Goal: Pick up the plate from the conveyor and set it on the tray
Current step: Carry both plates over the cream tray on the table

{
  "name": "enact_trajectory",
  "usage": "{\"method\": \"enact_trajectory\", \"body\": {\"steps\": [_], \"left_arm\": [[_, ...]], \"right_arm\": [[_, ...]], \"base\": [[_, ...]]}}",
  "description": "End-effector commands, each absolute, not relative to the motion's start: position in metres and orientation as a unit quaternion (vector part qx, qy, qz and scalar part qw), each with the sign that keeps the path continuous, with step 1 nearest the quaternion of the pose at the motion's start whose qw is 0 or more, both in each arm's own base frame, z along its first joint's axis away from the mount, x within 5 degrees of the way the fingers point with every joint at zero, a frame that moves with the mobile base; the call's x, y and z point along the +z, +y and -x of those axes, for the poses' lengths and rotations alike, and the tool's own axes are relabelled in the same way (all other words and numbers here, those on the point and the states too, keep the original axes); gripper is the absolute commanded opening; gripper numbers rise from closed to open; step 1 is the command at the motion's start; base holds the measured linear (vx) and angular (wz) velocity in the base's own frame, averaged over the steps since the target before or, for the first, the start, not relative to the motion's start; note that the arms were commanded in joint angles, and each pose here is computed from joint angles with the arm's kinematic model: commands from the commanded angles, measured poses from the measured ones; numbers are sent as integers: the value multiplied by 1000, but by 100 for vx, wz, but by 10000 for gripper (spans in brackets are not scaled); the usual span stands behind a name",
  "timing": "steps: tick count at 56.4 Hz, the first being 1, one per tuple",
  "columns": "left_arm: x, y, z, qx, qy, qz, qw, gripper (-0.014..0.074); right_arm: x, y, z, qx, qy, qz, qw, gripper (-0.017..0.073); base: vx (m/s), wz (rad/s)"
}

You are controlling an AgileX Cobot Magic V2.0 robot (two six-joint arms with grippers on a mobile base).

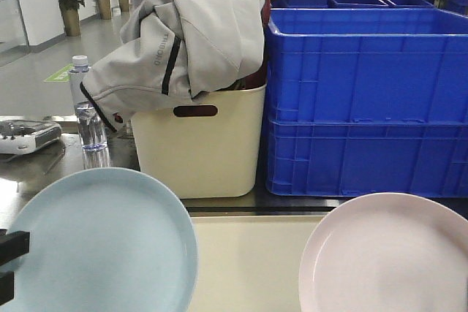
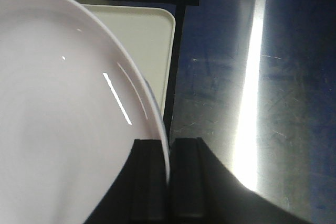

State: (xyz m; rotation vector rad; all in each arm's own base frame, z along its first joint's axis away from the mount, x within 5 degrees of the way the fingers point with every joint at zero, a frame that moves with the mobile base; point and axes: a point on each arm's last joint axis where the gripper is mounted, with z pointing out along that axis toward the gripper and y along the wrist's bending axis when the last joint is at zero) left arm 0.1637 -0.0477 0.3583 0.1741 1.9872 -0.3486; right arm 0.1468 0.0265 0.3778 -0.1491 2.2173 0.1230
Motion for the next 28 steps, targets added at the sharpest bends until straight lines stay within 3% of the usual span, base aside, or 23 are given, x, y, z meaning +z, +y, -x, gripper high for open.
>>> {"method": "enact_trajectory", "body": {"steps": [1,20,28], "left_arm": [[380,-47,-165,-158,789,-55,591,-6],[380,-48,-165,-171,789,-46,589,-6],[367,-54,-184,-192,809,-30,555,-6]], "right_arm": [[395,27,-150,53,864,60,497,-9],[396,30,-151,81,861,51,500,-9],[405,30,-149,95,840,30,533,-9]], "base": [[0,0],[0,0],[0,0]]}}
